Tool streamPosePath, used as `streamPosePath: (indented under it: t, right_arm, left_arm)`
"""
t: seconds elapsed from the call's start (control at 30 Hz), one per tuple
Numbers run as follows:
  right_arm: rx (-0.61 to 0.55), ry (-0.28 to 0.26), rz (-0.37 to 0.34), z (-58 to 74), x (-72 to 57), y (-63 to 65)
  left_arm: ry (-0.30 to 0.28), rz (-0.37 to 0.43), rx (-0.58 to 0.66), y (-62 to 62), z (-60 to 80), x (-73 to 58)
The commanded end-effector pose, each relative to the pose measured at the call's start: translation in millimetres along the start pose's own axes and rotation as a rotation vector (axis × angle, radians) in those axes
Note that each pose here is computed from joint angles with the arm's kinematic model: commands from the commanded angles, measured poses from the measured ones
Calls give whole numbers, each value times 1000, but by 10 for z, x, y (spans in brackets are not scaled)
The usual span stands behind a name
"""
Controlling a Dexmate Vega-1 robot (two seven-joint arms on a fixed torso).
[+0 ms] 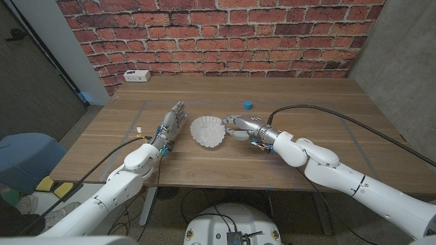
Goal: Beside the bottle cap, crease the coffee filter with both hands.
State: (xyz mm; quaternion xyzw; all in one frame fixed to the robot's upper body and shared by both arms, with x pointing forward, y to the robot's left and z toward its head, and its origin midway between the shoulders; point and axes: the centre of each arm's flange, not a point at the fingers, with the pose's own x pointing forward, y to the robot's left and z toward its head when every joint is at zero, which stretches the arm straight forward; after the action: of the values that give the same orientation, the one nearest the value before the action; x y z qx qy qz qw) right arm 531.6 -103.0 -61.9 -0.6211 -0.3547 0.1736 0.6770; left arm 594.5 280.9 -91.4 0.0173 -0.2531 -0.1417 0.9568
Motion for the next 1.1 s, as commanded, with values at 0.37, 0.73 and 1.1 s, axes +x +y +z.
streamPosePath:
  t: [0.37, 0.73, 1.1]
  right_arm:
    - [-16, -55, 107, 148, 211, 199]
    - [4, 14, 188, -31, 320, 325]
    - [28, 81, 255, -202, 355, 441]
  left_arm:
    - [28, -30, -6, -10, -55, -70]
    - [29, -50, -1, -30, -21, -37]
    - [29, -65, 4, -51, 12, 22]
